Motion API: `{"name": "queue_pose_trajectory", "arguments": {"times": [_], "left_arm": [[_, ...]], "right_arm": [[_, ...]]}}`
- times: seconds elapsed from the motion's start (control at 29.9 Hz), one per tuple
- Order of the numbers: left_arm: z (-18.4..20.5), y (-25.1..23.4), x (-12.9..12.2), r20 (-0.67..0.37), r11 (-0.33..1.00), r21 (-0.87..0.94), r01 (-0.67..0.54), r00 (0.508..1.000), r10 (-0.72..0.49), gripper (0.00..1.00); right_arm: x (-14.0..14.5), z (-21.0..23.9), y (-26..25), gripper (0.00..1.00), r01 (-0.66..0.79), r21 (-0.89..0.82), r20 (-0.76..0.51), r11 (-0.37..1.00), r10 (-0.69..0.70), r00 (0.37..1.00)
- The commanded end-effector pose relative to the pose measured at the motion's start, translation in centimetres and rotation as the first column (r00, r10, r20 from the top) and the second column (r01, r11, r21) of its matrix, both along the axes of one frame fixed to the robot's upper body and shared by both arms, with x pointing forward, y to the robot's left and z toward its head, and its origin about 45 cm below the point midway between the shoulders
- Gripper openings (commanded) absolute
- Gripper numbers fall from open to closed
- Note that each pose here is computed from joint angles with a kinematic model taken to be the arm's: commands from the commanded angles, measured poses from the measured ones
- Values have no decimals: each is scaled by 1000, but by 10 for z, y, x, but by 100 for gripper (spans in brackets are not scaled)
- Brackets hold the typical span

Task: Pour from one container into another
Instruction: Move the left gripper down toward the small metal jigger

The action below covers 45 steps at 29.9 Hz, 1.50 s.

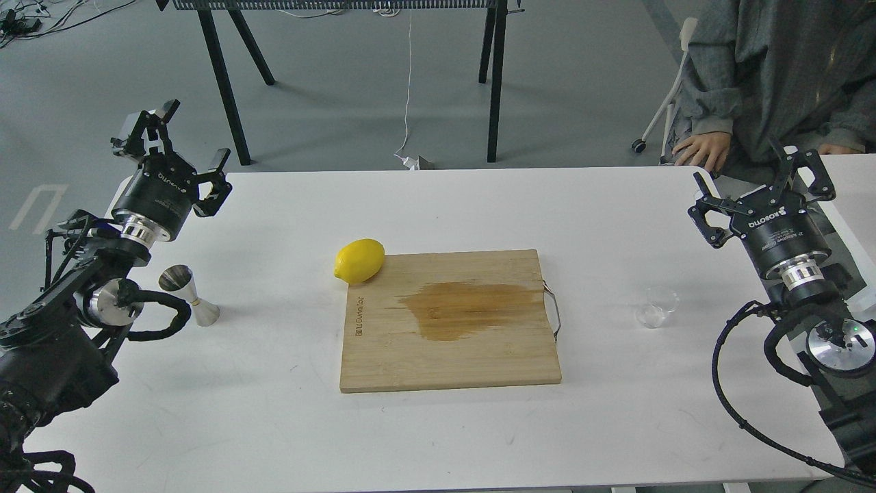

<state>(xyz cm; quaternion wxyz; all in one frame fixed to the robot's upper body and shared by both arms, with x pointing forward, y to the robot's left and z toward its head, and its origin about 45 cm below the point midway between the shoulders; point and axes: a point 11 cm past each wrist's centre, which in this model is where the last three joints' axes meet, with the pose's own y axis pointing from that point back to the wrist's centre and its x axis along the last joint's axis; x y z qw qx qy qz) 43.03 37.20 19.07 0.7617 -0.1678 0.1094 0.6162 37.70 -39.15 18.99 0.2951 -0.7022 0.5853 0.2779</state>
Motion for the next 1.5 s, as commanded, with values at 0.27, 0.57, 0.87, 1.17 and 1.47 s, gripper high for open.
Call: {"name": "queue_pose_trajectory", "arguments": {"times": [0.27, 0.57, 0.87, 1.17, 1.47], "left_arm": [[4, 5, 1, 9, 1000, 0, -11, 1000, 11, 100], [8, 8, 3, 19, 999, -23, -25, 999, 26, 100], [30, 47, -3, 33, 992, 122, -41, 999, 38, 100], [68, 66, -13, 8, 823, 559, 102, 992, -128, 100], [90, 28, -53, -53, 476, 845, 243, 924, -378, 100]], "right_arm": [[1, 1, 1, 99, -1, 3, 3, 1000, 1, 1000], [2, 5, -2, 99, 23, 28, 23, 999, -24, 999], [3, 7, -2, 99, 23, 31, 29, 999, -23, 999], [4, 9, -5, 99, 29, 27, 33, 999, -30, 999], [3, 11, -9, 99, 35, 22, 35, 999, -36, 999]]}}
